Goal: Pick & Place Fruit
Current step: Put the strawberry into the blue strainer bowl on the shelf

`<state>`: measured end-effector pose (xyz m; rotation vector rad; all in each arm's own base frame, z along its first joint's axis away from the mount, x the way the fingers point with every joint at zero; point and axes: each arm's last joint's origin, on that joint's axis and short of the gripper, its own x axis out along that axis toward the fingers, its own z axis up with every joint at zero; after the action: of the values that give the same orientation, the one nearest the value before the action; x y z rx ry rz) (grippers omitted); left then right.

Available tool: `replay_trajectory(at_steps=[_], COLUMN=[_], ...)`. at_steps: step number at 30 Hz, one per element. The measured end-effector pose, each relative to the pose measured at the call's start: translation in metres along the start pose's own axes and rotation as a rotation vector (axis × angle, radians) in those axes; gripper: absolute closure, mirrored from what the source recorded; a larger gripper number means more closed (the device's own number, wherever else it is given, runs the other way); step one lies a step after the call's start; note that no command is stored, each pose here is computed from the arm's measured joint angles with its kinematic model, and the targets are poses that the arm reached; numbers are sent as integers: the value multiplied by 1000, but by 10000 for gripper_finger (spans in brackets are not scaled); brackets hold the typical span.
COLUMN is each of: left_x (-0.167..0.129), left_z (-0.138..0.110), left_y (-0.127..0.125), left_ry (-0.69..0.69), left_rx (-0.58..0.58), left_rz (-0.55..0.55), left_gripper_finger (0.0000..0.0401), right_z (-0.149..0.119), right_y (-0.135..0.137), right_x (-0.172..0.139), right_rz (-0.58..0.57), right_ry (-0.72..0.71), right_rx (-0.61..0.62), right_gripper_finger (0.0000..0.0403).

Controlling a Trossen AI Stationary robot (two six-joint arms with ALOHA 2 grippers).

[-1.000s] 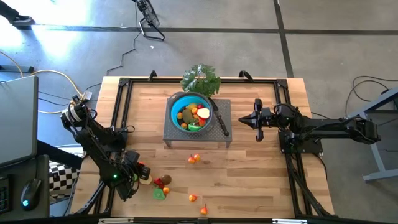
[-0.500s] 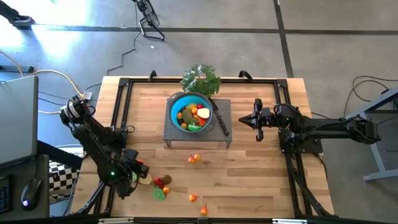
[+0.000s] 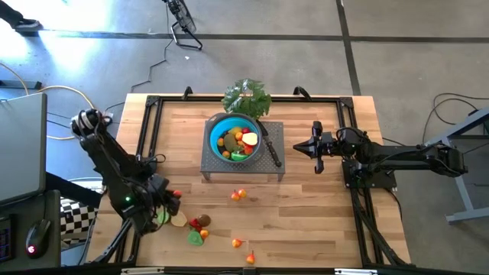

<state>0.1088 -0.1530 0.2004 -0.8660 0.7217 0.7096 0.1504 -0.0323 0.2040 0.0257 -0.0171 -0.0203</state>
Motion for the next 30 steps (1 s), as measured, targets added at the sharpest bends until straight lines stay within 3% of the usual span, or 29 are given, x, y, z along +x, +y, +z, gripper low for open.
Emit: replay_trajectory(at_steps=[16, 30], left_x=[-5, 9], left_z=[12, 56], left_y=[-12, -55], left_ry=[-162, -287], left_rx=[-21, 151], left_rz=[-201, -303], left_gripper_finger=[263, 263], right_z=[0, 0], right_y=[0, 0], right_x=[0, 0], right_rz=[0, 0], right_ry=[0, 0], right_rx=[0, 0], right_gripper_finger=[401, 401])
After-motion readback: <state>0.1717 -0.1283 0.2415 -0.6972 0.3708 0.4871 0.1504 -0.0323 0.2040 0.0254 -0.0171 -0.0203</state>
